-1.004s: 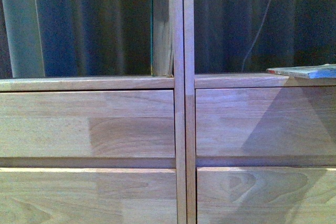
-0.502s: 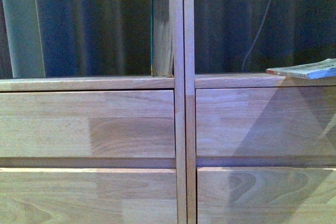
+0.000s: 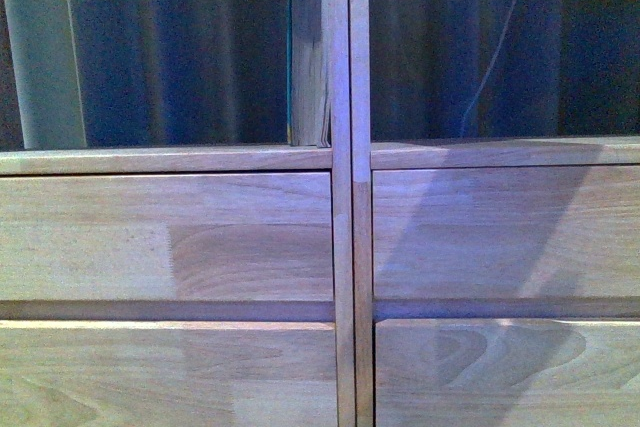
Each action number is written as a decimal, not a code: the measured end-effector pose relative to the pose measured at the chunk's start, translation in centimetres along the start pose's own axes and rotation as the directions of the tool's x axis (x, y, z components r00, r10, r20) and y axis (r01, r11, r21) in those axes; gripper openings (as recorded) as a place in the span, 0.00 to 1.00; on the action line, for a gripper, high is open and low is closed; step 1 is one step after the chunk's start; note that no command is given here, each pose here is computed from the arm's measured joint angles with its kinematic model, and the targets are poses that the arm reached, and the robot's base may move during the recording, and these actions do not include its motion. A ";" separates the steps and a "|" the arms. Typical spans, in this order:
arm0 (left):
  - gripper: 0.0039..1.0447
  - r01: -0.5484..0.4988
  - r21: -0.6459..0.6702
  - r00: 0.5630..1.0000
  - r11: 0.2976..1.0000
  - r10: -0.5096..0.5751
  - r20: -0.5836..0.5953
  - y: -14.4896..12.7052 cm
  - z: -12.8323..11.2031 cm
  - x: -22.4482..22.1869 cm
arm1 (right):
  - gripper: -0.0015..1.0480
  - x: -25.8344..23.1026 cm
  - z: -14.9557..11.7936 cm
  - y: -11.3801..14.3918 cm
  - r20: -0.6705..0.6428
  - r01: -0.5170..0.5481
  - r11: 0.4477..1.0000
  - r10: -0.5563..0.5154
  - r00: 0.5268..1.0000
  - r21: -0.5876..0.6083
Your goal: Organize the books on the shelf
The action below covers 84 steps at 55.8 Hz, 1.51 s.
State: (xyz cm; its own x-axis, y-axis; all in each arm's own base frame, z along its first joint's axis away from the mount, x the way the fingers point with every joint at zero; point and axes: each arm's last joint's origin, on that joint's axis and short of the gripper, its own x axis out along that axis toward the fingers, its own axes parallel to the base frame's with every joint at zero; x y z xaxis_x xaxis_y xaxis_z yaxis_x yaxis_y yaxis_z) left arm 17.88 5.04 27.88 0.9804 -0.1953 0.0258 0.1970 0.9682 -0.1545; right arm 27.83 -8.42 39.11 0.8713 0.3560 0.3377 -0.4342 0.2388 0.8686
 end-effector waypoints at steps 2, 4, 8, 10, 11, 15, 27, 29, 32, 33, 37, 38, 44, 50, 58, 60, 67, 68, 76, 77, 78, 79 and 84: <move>0.93 0.010 -0.015 1.000 1.000 -0.010 -0.006 0.2 0.8 1.0 | 0.07 0.0 -0.2 0.5 -0.017 -0.027 1.000 0.027 0.999 -0.014; 0.93 0.024 -0.027 1.000 0.999 -0.024 -0.008 0.3 1.9 2.4 | 0.07 0.1 -0.6 1.2 -0.039 -0.067 0.997 0.066 0.997 -0.037; 0.93 0.050 -0.057 0.999 0.997 -0.050 -0.003 0.0 4.4 5.5 | 0.07 0.2 -1.6 3.0 -0.094 -0.163 0.982 0.154 0.984 -0.096; 0.93 0.070 -0.068 0.998 0.995 -0.071 -0.003 -0.3 5.1 6.5 | 0.07 0.3 -2.1 3.5 -0.114 -0.193 0.974 0.180 0.977 -0.121; 0.93 0.087 -0.077 0.996 0.993 -0.087 -0.004 -0.6 5.6 7.1 | 0.07 0.3 -2.4 3.9 -0.126 -0.210 0.969 0.193 0.973 -0.131; 0.93 0.153 -0.106 0.988 0.982 -0.154 -0.001 -2.0 7.1 8.9 | 0.07 0.2 -3.4 4.8 -0.166 -0.261 0.951 0.234 0.958 -0.166; 0.93 0.390 -0.256 0.914 0.885 -0.406 -0.013 -6.9 9.8 12.9 | 0.07 0.6 -6.1 5.0 -0.245 -0.334 0.920 0.282 0.928 -0.206; 0.93 0.411 -0.282 0.901 0.867 -0.433 -0.016 -7.6 9.9 13.5 | 0.07 0.8 -6.4 4.7 -0.250 -0.332 0.920 0.278 0.927 -0.209; 0.93 0.443 -0.324 0.880 0.836 -0.474 -0.021 -8.8 10.0 14.5 | 0.07 1.2 -6.8 4.4 -0.256 -0.325 0.921 0.268 0.929 -0.216; 0.93 0.450 -0.341 0.874 0.826 -0.485 -0.022 -9.2 10.0 14.8 | 0.07 1.4 -7.0 4.2 -0.258 -0.324 0.920 0.266 0.929 -0.219; 0.93 0.479 -0.370 0.852 0.796 -0.523 -0.023 -10.3 9.8 15.6 | 0.07 1.8 -7.3 3.9 -0.262 -0.321 0.920 0.261 0.929 -0.223; 0.93 0.483 -0.375 0.849 0.791 -0.528 -0.022 -10.5 9.8 15.7 | 0.07 1.8 -7.3 3.8 -0.263 -0.321 0.920 0.260 0.929 -0.223; 0.93 0.523 -0.389 0.818 0.758 -0.575 -0.021 -11.9 9.8 16.0 | 0.07 2.3 -7.5 3.5 -0.264 -0.317 0.922 0.256 0.930 -0.223; 0.93 0.573 -0.390 0.779 0.720 -0.627 -0.013 -13.6 10.0 15.8 | 0.07 2.5 -7.8 3.4 -0.261 -0.319 0.921 0.258 0.930 -0.225; 0.93 0.627 -0.394 0.735 0.672 -0.678 0.014 -15.3 10.1 15.6 | 0.07 2.7 -8.0 3.5 -0.260 -0.335 0.915 0.275 0.926 -0.226; 0.93 0.636 -0.395 0.729 0.663 -0.683 0.027 -15.5 10.2 15.5 | 0.07 2.8 -8.0 3.5 -0.254 -0.338 0.914 0.281 0.926 -0.222; 0.93 0.656 -0.402 0.724 0.639 -0.683 0.095 -15.7 11.0 15.4 | 0.07 2.6 -7.4 3.6 -0.222 -0.373 0.903 0.327 0.918 -0.213; 0.93 0.658 -0.404 0.723 0.635 -0.683 0.104 -15.7 11.1 15.3 | 0.07 2.5 -7.2 3.6 -0.219 -0.375 0.903 0.330 0.918 -0.211; 0.93 0.666 -0.418 0.714 0.618 -0.690 0.117 -15.8 11.4 15.3 | 0.07 1.9 -6.8 3.2 -0.220 -0.384 0.900 0.340 0.914 -0.205; 0.93 0.668 -0.420 0.711 0.614 -0.693 0.117 -15.8 11.4 15.3 | 0.07 1.8 -6.9 3.1 -0.227 -0.386 0.900 0.340 0.913 -0.202; 0.93 0.669 -0.421 0.710 0.612 -0.695 0.118 -15.8 11.4 15.3 | 0.07 1.6 -6.9 3.0 -0.232 -0.389 0.899 0.342 0.910 -0.200; 0.93 0.670 -0.422 0.709 0.611 -0.695 0.118 -15.8 11.4 15.3 | 0.07 1.6 -6.9 2.9 -0.235 -0.390 0.900 0.343 0.909 -0.193; 0.93 0.671 -0.436 0.705 0.600 -0.699 0.122 -16.0 11.6 15.5 | 0.07 0.7 -7.4 2.6 -0.260 -0.414 0.894 0.364 0.894 -0.172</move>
State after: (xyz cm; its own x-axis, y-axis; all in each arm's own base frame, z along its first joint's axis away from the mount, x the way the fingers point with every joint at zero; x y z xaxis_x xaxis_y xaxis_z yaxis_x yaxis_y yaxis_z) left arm 30.03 -11.67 42.18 0.5537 -0.7953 0.2468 0.7737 0.3817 -0.5056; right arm 25.67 -0.86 38.90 0.5619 0.6402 0.5239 -0.7880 0.2216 0.5744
